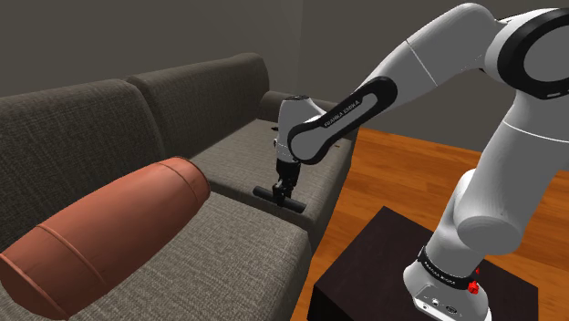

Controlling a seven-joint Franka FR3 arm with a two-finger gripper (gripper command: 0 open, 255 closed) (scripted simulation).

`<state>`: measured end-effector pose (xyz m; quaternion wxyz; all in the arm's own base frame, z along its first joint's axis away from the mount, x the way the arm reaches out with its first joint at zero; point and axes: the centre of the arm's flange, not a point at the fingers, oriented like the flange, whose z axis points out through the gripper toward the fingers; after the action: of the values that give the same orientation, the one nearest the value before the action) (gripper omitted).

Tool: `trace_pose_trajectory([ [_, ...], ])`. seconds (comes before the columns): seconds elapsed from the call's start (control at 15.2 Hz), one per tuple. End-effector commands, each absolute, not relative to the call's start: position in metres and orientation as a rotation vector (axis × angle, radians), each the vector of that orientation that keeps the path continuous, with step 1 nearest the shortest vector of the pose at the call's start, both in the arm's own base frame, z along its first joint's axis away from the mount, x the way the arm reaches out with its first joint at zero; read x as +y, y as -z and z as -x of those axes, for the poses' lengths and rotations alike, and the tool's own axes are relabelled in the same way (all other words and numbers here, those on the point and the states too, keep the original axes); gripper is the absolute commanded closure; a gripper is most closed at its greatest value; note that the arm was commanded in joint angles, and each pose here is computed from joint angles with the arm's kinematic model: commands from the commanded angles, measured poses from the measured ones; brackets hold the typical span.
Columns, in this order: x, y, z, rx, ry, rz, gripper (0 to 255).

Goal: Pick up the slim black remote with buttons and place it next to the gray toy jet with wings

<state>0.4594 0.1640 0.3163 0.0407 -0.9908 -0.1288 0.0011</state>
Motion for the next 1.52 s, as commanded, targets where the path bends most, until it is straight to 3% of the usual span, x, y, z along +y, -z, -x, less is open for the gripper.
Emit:
trace_pose_trajectory([
  [0.0, 0.165, -0.314, -0.460, -0.397, -0.015, 3.035, 255],
  [1.45, 0.165, -0.431, -0.460, -0.397, -0.015, 3.035, 255],
])
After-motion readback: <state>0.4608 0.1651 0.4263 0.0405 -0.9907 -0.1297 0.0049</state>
